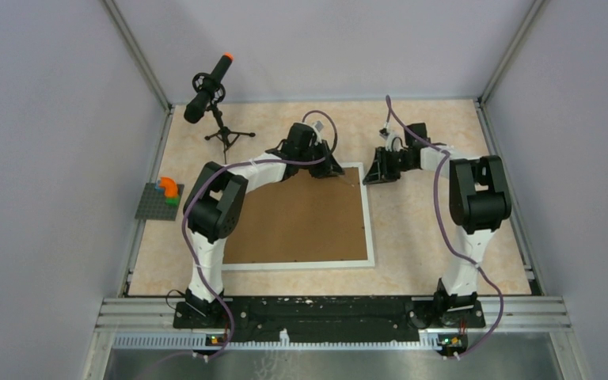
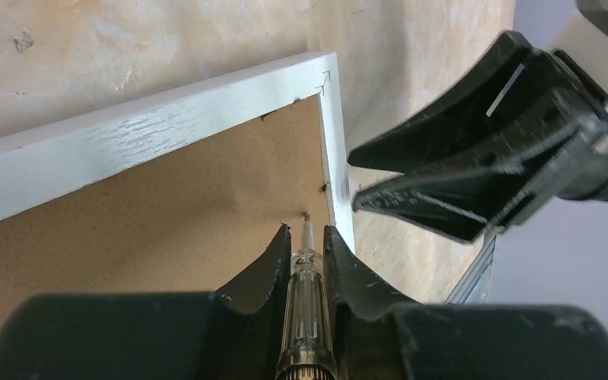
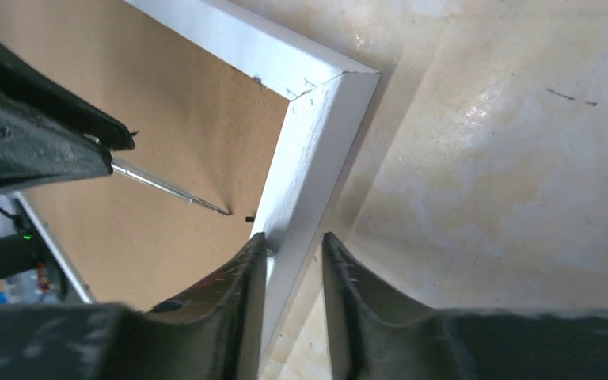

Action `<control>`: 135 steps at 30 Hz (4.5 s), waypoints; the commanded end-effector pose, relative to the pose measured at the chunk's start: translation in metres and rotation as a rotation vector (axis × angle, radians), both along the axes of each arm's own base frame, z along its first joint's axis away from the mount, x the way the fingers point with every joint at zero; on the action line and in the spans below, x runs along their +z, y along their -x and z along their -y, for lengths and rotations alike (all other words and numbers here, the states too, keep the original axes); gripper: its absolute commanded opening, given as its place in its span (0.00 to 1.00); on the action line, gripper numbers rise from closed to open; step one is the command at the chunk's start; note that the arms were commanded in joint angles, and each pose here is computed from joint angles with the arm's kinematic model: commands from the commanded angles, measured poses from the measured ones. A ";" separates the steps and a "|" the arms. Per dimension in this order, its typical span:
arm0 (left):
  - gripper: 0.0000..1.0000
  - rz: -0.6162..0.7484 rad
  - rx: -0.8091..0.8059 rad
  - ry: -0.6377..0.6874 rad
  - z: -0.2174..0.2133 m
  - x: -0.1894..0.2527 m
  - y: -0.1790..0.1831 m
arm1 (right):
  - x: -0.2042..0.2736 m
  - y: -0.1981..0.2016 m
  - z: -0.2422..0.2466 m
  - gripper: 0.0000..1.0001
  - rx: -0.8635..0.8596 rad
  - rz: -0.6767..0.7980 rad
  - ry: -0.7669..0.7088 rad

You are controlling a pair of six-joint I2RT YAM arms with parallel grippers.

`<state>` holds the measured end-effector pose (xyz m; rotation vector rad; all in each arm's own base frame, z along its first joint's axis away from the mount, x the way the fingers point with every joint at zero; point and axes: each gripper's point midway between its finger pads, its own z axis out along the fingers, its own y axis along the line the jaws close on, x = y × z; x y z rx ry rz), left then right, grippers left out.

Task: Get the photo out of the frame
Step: Adjust the screwdriver, then release the photo frame item from the photo frame.

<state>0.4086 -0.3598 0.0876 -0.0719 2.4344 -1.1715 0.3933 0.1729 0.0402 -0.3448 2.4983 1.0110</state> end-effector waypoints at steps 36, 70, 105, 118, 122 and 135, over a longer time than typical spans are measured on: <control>0.62 0.448 -0.835 0.328 -0.016 0.088 0.075 | 0.099 0.085 -0.070 0.00 0.724 0.405 -0.138; 0.00 0.269 -0.438 0.317 -0.019 0.048 0.039 | 0.085 0.016 -0.007 0.54 0.289 0.282 -0.068; 0.00 0.324 -0.321 0.323 -0.014 -0.014 0.015 | -0.007 0.002 0.001 0.32 -0.027 -0.055 -0.039; 0.00 0.321 -0.298 0.304 -0.012 -0.025 0.006 | -0.016 0.007 -0.009 0.26 -0.009 -0.069 -0.025; 0.00 0.320 -0.306 0.305 -0.010 -0.026 0.005 | -0.018 0.007 -0.010 0.24 -0.007 -0.070 -0.021; 0.00 0.409 -0.495 0.279 0.015 -0.001 0.044 | -0.032 0.001 -0.011 0.09 -0.027 -0.081 0.025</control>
